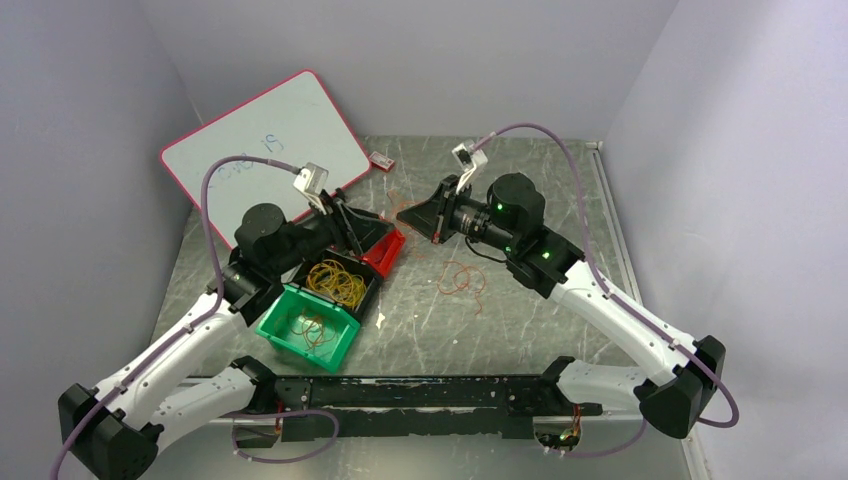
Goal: Untangle the cables
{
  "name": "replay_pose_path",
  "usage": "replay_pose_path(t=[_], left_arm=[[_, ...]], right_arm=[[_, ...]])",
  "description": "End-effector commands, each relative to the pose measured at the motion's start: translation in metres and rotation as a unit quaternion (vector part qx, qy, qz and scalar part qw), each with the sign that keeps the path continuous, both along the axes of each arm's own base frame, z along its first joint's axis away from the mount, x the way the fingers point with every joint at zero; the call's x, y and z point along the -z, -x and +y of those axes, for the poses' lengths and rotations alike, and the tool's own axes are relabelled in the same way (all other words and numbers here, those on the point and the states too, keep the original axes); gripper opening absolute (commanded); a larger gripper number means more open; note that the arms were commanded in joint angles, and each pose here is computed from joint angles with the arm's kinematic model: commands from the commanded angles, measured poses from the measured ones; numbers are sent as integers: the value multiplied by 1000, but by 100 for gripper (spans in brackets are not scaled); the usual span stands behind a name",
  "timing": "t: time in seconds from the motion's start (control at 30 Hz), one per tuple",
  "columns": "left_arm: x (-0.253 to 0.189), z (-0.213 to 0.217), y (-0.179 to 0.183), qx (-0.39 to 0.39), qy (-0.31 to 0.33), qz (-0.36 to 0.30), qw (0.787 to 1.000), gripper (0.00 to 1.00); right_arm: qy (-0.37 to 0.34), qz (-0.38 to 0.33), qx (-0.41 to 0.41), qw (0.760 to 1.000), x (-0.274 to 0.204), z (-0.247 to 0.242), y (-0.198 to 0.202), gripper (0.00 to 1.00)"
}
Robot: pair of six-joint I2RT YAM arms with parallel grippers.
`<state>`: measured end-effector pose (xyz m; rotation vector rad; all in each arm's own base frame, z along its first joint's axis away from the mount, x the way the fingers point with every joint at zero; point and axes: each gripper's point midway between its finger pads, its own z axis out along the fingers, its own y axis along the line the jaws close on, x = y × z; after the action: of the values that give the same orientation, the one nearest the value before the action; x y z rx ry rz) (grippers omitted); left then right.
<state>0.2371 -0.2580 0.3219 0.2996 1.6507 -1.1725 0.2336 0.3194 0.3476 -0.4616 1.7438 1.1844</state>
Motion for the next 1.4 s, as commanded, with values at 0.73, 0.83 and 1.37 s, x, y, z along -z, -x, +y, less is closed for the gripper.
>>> replay_pose_path(t=[0.73, 0.83, 1.37], left_arm=[[-25, 20, -20, -78, -29, -46, 995, 7], [-30, 25, -22, -82, -71, -62, 992, 7], [-74, 9, -30, -33, -133, -122, 983, 7]], right_arm=[[28, 15, 38, 999, 21, -19, 4, 6], [63, 23, 90, 994, 35, -37, -5, 19], [45, -198, 47, 978, 9, -48, 10, 57]])
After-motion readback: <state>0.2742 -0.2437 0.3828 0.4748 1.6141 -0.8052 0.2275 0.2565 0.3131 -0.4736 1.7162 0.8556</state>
